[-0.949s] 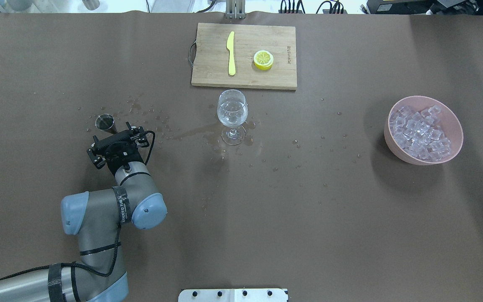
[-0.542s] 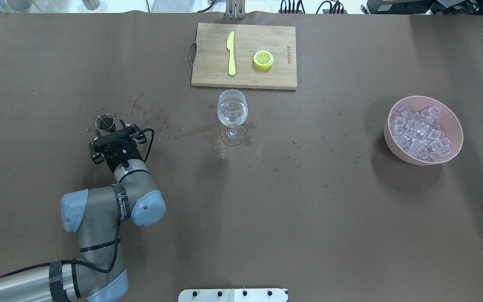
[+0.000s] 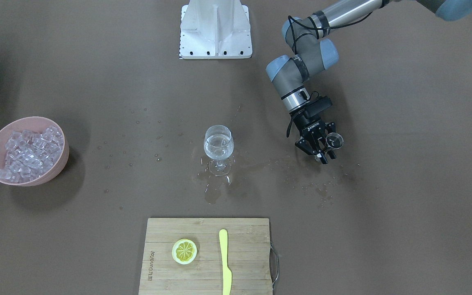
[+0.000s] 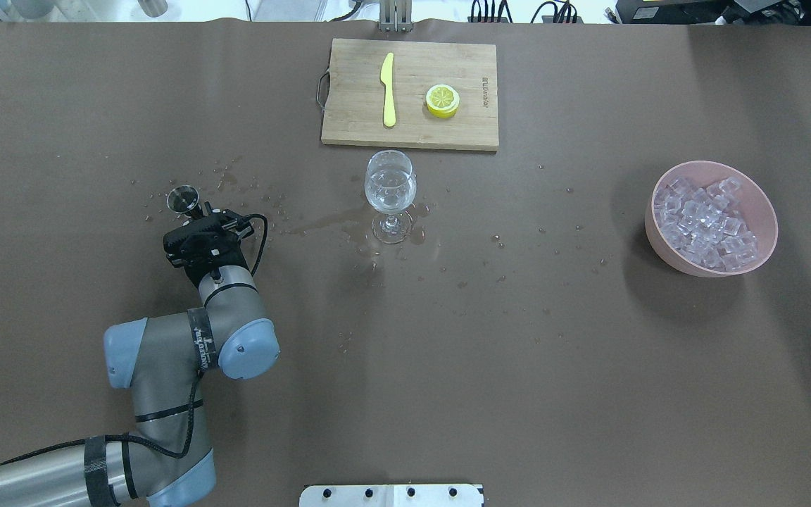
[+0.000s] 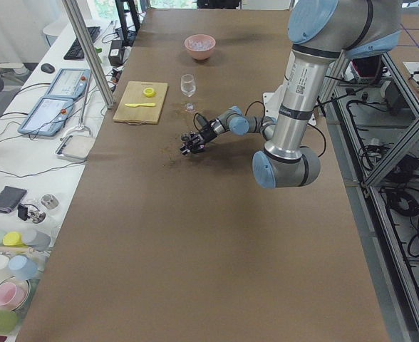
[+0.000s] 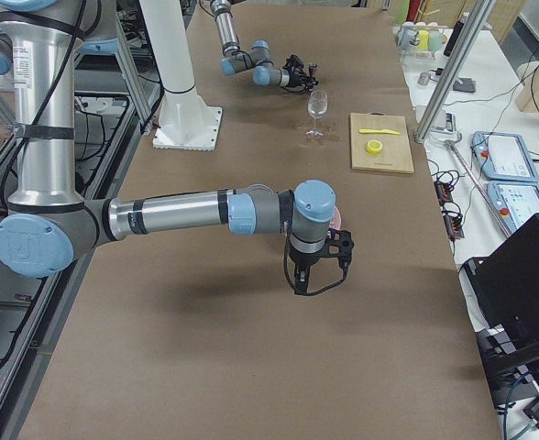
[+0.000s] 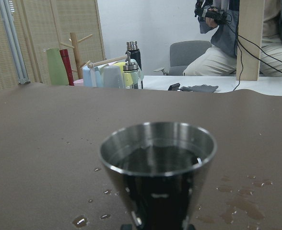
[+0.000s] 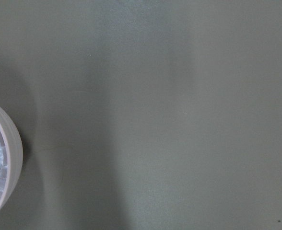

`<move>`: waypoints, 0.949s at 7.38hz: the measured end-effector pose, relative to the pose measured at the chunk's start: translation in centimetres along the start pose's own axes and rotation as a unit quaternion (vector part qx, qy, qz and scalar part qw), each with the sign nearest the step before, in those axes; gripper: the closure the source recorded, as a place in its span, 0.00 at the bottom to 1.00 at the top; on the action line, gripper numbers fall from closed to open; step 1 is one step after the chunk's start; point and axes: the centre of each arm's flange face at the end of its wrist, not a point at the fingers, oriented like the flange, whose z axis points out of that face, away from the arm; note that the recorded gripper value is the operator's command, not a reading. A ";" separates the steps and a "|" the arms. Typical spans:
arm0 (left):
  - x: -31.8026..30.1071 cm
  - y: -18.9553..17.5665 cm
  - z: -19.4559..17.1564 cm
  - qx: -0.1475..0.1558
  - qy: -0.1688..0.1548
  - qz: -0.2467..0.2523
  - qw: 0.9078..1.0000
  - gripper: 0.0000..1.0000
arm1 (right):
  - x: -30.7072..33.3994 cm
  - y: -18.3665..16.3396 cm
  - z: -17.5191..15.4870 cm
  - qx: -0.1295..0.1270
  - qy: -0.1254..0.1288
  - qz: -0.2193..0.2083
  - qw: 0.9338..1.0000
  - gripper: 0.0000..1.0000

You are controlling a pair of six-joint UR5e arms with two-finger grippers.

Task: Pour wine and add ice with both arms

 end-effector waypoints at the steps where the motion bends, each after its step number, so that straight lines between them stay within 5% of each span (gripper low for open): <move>1: 0.4 -2.1 -1.2 -0.003 0.013 0.011 1.000 1.00 | 0.0 0.1 0.0 -0.001 -0.001 0.000 1.000 0.00; 7: 5.0 -11.7 -8.3 -0.010 0.086 0.047 0.995 1.00 | -0.1 0.1 0.1 -0.003 -0.011 0.002 1.000 0.00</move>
